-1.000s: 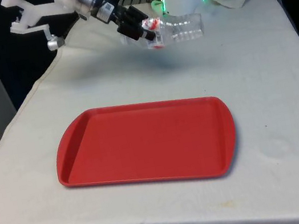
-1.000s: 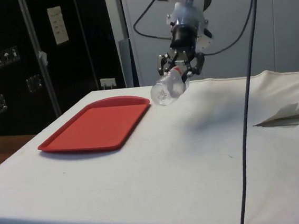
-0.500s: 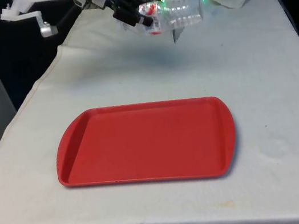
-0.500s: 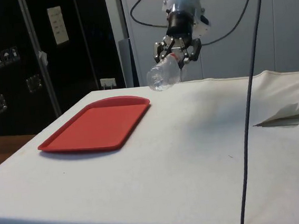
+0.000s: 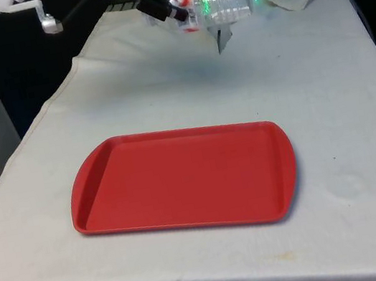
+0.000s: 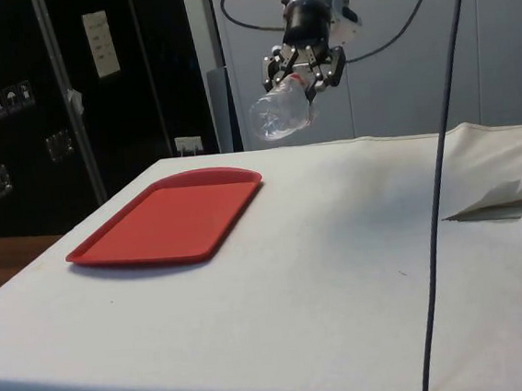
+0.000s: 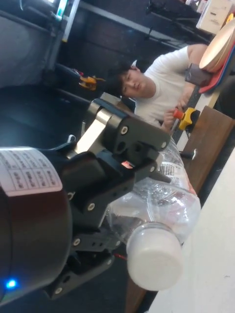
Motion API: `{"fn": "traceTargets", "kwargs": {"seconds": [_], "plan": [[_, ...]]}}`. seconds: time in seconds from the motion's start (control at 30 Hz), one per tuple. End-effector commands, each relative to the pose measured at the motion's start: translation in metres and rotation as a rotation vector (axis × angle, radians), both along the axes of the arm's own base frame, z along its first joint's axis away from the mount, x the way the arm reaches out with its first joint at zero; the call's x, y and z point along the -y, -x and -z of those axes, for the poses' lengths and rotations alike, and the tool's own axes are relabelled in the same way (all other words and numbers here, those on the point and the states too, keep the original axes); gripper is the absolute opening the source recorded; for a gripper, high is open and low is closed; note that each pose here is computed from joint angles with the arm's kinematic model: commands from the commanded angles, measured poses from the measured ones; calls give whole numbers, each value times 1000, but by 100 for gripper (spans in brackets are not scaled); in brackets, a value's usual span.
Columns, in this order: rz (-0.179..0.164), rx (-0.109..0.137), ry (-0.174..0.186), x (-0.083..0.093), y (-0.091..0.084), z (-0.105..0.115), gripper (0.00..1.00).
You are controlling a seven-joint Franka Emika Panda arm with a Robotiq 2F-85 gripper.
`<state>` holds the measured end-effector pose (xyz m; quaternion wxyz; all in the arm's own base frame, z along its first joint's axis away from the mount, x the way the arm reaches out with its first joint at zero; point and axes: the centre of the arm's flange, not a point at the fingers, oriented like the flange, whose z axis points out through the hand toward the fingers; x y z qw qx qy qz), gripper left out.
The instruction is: Place the bottle upright on the tray.
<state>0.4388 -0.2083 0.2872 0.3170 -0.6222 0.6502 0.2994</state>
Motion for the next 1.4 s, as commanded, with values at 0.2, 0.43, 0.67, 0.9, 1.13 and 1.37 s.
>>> {"fn": "traceTargets", "kwargs": {"seconds": [0.2,0.43,0.67,0.9,1.13,1.37], "plan": [[-1,-19,24,1,-6,-16,34],[0,-34,42,2,-9,-29,34],[-2,-45,55,1,-10,-33,34],[-5,-45,51,1,-11,-32,34],[-5,-46,51,1,-10,-31,34],[-6,-47,51,0,-11,-30,34]]}}
